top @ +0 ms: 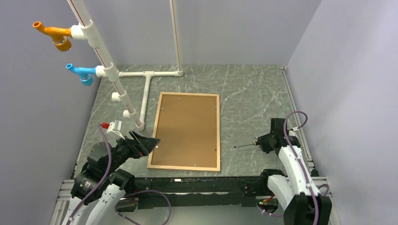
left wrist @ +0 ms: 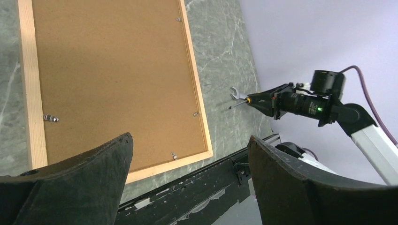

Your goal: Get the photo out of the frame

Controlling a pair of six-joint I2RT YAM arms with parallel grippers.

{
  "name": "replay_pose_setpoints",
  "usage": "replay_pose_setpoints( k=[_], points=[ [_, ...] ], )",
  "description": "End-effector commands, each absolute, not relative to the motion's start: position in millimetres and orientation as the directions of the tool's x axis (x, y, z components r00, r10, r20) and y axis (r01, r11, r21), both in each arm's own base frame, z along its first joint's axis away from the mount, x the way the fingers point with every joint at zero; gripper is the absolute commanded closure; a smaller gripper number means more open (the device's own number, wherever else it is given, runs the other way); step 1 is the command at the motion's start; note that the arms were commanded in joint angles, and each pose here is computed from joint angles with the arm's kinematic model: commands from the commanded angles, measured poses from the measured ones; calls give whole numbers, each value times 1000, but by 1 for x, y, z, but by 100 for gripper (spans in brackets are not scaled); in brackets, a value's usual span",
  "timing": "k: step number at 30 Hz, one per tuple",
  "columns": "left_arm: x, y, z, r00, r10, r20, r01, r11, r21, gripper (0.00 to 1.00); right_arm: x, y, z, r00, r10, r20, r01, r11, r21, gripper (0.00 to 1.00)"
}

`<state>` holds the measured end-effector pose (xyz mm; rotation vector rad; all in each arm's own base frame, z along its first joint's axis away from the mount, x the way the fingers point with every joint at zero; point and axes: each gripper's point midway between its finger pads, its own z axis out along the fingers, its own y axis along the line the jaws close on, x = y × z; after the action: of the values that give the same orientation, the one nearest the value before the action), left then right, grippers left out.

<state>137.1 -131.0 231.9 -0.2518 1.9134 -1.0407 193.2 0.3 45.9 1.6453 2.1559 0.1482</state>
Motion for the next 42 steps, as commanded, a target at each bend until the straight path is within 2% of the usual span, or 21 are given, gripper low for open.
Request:
replay_pose_setpoints(
  k=[1,5,9,12,14,19,27,34,38,40,42],
  points=[
    [140,-136,237,-559,-548,-622,249,605,-756,6,228,17,89,-289,900,-326,712,429,556,100],
    [142,-137,237,-565,-539,-625,246,613,-751,6,259,41,135,-407,796,-447,473,603,643,100],
    [147,-141,231,-578,-546,-606,236,599,-765,6,279,99,170,-551,627,-550,182,734,654,100],
    [149,-147,228,-595,-540,-595,240,588,-773,6,278,169,194,-678,494,-544,-95,675,731,100],
    [151,-148,222,-609,-537,-584,226,589,-776,7,272,214,213,-699,398,-594,-257,635,729,100],
    [153,-158,204,-649,-533,-542,213,558,-802,7,244,306,237,-710,227,-667,-487,526,697,100],
    [152,-171,176,-704,-516,-489,208,508,-836,7,183,399,238,-754,100,-649,-593,321,739,100],
    [154,-193,174,-737,-508,-446,274,379,-884,12,169,435,236,-777,83,-624,-579,294,760,100],
    [145,-208,179,-772,-529,-352,324,149,-934,18,176,438,240,-770,94,-631,-575,325,750,100],
    [146,-207,170,-763,-534,-365,328,167,-930,18,177,440,242,-769,99,-632,-575,327,750,100],
    [148,-206,165,-757,-517,-400,319,242,-916,18,177,443,242,-777,107,-620,-564,318,762,100]
  ],
)
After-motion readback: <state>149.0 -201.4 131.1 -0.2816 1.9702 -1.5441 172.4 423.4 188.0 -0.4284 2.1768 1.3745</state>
